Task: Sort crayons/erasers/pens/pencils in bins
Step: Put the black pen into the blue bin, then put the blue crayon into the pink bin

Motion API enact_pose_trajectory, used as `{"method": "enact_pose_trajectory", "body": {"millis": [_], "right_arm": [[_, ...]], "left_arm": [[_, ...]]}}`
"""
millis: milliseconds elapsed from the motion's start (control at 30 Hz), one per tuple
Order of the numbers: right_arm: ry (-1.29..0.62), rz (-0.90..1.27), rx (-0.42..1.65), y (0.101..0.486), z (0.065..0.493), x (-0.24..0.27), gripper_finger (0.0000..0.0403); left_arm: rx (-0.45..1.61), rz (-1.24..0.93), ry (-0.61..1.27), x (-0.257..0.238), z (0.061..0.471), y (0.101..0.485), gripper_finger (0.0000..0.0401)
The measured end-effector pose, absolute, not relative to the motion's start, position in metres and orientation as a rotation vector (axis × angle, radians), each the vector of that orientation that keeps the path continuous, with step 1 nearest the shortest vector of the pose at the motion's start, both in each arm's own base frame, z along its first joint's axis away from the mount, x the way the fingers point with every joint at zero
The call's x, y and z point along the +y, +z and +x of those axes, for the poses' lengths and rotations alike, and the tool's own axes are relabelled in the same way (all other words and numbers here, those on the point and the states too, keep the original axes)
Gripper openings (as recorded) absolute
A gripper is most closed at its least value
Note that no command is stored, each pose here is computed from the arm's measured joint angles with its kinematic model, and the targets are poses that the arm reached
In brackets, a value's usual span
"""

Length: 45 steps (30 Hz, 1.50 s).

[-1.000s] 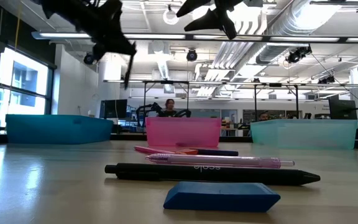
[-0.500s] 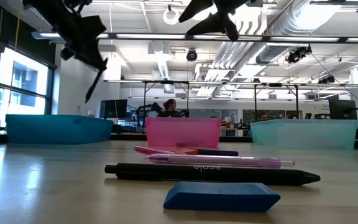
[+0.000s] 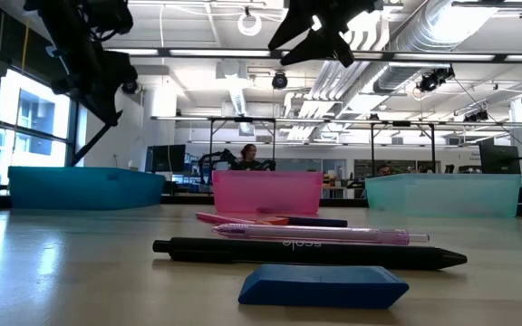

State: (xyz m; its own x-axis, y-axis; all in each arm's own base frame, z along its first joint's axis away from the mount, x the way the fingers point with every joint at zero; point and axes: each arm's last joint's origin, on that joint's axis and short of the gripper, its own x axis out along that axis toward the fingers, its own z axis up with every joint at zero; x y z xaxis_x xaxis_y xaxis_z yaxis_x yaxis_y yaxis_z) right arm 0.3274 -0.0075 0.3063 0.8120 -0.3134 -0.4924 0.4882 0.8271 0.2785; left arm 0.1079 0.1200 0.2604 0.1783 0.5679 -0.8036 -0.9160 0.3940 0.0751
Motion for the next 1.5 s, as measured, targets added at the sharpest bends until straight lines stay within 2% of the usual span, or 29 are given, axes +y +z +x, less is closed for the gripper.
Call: {"method": "enact_pose_trajectory", "body": {"millis": [400, 767, 900, 1233, 1500], "right_arm": [[-0.404, 0.428, 0.588, 0.291, 0.327, -0.013, 0.0165], [-0.427, 0.547, 0.790, 0.248, 0.340, -0.009, 0.0165], [-0.450, 0.593, 0.852, 0.236, 0.342, -0.007, 0.0165], [-0.482, 0.600, 0.979, 0.217, 0.341, 0.009, 0.0165], [-0.476, 0.555, 1.073, 0.194, 0.345, 0.023, 0.0165]], "left_arm": [[1.005, -0.580, 1.179, 0.144, 0.111, 0.238, 0.0022], [1.114, -0.602, 1.169, 0.156, 0.118, 0.221, 0.0025], [1.152, -0.588, 1.150, 0.158, 0.119, 0.217, 0.0047], [1.162, -0.565, 1.132, 0.160, 0.121, 0.215, 0.0136], [1.129, -0.554, 1.006, 0.164, 0.127, 0.239, 0.0148]]}}
